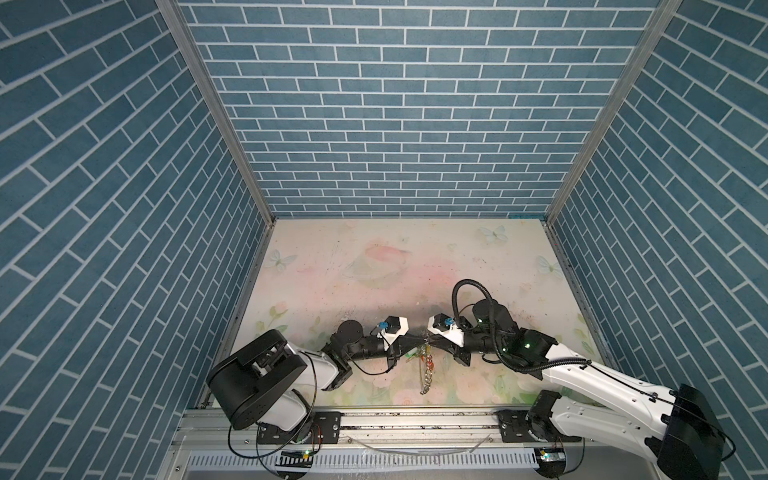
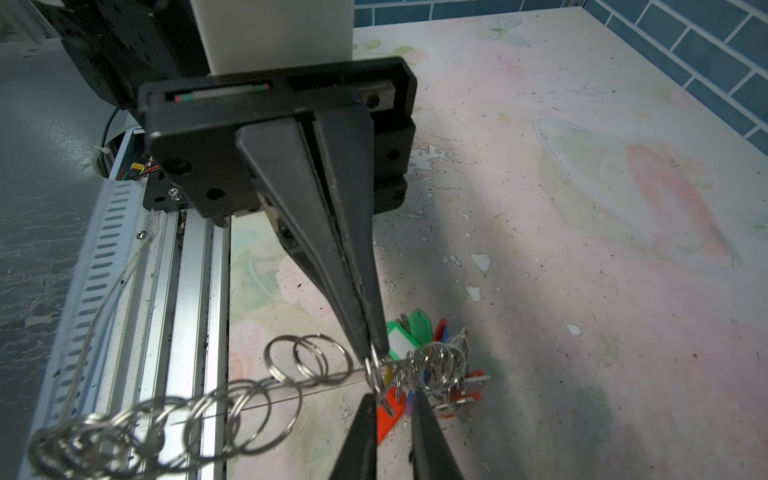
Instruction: Put the keys on the keyring
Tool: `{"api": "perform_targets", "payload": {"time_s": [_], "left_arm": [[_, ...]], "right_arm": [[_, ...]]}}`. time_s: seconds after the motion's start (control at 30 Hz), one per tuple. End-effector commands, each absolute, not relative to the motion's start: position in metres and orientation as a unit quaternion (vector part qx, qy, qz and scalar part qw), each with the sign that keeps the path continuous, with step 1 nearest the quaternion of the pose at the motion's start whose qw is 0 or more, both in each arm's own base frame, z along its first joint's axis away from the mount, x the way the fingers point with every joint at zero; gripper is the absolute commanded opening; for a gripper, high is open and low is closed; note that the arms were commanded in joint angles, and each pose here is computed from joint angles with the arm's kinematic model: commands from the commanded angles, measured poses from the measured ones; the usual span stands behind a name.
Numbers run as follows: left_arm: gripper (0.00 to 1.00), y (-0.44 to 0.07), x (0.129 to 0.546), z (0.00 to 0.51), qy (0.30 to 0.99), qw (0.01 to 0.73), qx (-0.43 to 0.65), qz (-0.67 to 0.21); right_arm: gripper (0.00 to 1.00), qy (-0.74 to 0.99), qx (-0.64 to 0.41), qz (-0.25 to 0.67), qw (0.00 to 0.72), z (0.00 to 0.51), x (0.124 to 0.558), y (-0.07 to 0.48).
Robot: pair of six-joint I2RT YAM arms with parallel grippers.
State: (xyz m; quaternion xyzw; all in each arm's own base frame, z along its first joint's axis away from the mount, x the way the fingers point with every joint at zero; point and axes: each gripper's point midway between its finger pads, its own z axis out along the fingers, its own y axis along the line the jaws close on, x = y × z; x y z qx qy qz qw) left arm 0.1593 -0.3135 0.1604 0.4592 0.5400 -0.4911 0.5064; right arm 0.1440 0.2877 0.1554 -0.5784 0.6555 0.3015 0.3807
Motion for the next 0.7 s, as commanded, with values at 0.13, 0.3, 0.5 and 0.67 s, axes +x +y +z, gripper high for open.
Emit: {"api": "perform_targets", "payload": {"time_s": [0.13, 0.3, 0.5, 0.67], "left_arm": [[0.00, -0.313, 0.150, 0.181, 0.497, 0.526, 0.470, -0.506], [0.00, -0.314, 0.150, 0.181, 0.497, 0.526, 0.471, -0.505], [0.01, -0.313, 0.153, 0.177, 0.505, 0.528, 0.467, -0.498], [0.16, -0.315, 0.158, 0.162, 0.533, 0.507, 0.482, -0.476]], "right_arm": [[0.10, 0.636, -0.578, 0.336, 0.385, 0.161, 0.136, 0.294], [0.03, 0.632, -0.584, 0.347, 0.372, 0.160, 0.132, 0.297], [0.00, 0.647, -0.598, 0.323, 0.346, 0.158, 0.133, 0.292], [0.00, 0.660, -0.621, 0.285, 0.312, 0.163, 0.136, 0.286]]}}
